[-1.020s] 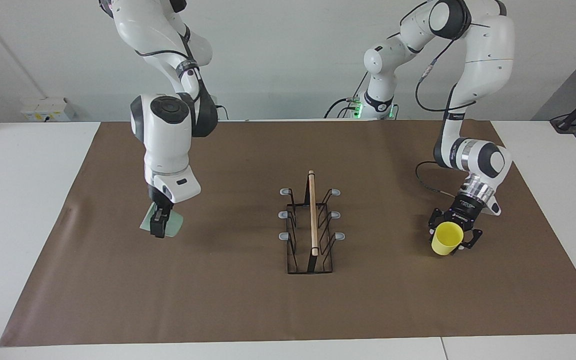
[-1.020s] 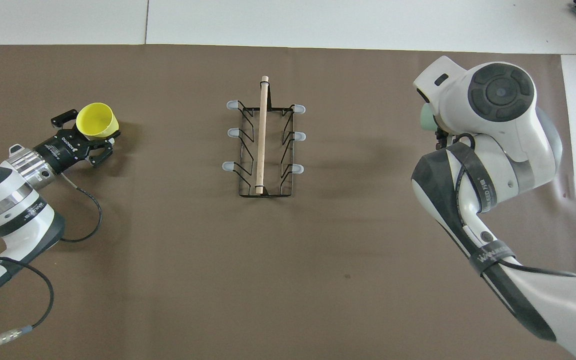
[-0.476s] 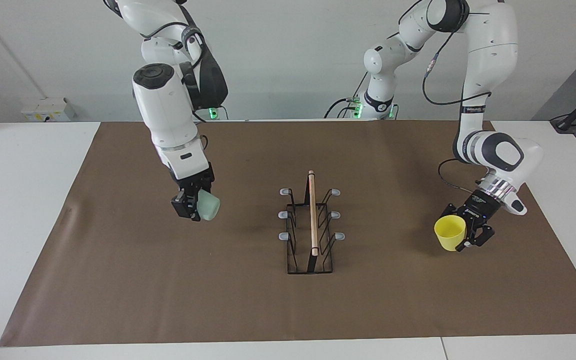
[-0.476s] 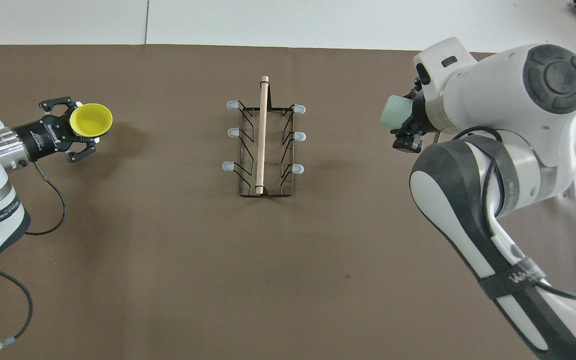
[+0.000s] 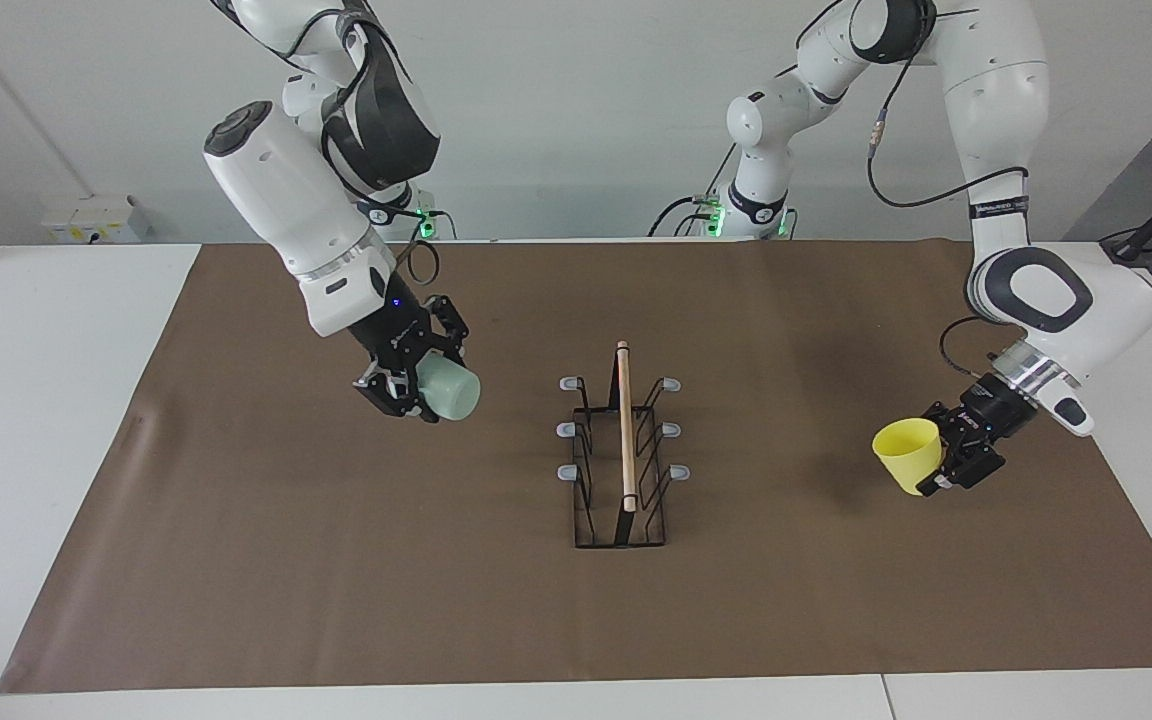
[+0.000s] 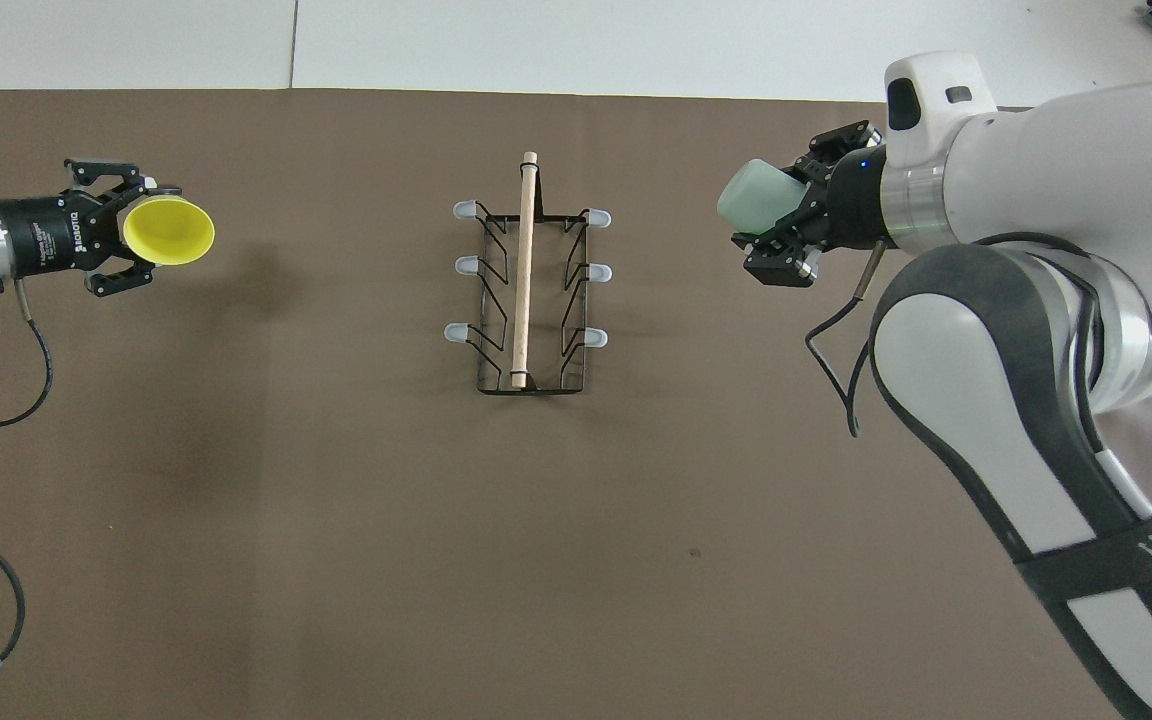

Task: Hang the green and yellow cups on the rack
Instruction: 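Lift the yellow cup with the left gripper while the right gripper lifts the green cup, then carry the green cup with the right gripper onto a rack peg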

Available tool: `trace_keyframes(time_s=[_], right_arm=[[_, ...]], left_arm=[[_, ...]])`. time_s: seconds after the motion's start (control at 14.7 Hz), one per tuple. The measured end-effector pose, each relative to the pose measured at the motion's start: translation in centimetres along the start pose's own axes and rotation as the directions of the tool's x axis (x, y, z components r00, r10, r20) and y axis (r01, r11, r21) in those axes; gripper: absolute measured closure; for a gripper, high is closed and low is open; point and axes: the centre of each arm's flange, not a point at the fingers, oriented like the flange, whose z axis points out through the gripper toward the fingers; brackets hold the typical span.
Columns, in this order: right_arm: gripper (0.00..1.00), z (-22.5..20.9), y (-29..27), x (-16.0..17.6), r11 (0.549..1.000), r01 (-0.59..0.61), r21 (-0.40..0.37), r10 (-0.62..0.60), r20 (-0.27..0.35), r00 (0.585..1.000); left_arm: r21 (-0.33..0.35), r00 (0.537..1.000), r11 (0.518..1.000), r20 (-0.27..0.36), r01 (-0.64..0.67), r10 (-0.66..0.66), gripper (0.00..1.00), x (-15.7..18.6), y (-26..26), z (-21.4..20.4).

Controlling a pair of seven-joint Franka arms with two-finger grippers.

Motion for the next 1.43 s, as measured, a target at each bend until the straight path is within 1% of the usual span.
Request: trace_keyframes(time_s=[0.07, 0.14, 0.27, 0.48, 0.68, 0.75, 0.88, 1.09, 1.22, 1.29, 1.43], right_arm=[[0.32, -0.2, 0.1, 0.2, 1.000, -0.023, 0.015, 0.024, -0.051, 0.998], [0.32, -0.4, 0.3, 0.3, 0.998, -0.042, 0.037, 0.046, -0.108, 0.993], [0.32, -0.9, 0.8, 0.3, 0.993, -0.076, 0.085, 0.093, -0.222, 0.971], [0.32, -1.8, 1.7, -0.1, 0.989, -0.075, 0.127, 0.116, -0.362, 0.925], [0.32, -2.5, 2.1, -0.6, 0.988, -0.048, 0.149, 0.117, -0.497, 0.860], [0.32, -2.5, 2.1, -0.9, 0.988, -0.035, 0.147, 0.109, -0.531, 0.840], [0.32, -2.5, 2.0, -2.2, 0.993, -0.005, 0.122, 0.075, -0.576, 0.814], [0.32, -2.2, 1.4, -4.1, 0.996, 0.025, 0.084, 0.035, -0.637, 0.770], [0.32, -1.3, 0.2, -5.2, 0.997, 0.025, 0.077, 0.034, -0.680, 0.733], [0.32, -0.5, -0.5, -5.9, 0.997, 0.022, 0.069, 0.033, -0.708, 0.705], [0.32, 1.5, -2.0, -7.5, 0.999, 0.015, 0.051, 0.028, -0.747, 0.664]], left_arm=[[0.021, 1.000, 1.000, -0.021, -0.017, 0.017, 0.33, 0.0, 0.3, -0.2], [0.056, 0.999, 0.998, -0.028, -0.040, 0.041, 0.33, -0.3, 0.5, -0.2], [0.134, 0.994, 0.986, -0.020, -0.104, 0.108, 0.33, -1.6, 1.5, -0.1], [0.163, 0.986, 0.974, -0.015, -0.159, 0.164, 0.33, -3.5, 3.0, 0.0], [0.199, 0.978, 0.959, -0.015, -0.203, 0.210, 0.33, -4.4, 4.3, -0.8], [0.205, 0.978, 0.958, -0.015, -0.201, 0.209, 0.33, -4.6, 4.8, -1.2], [0.210, 0.980, 0.959, -0.018, -0.190, 0.199, 0.33, -4.8, 5.2, -1.7], [0.250, 0.973, 0.944, -0.024, -0.216, 0.229, 0.33, -5.0, 5.4, -1.9], [0.306, 0.960, 0.917, -0.027, -0.256, 0.277, 0.33, -5.6, 5.9, -2.2], [0.337, 0.952, 0.900, -0.031, -0.276, 0.304, 0.33, -5.9, 6.1, -2.2], [0.380, 0.935, 0.871, -0.043, -0.310, 0.352, 0.33, -6.5, 6.6, -2.3]])
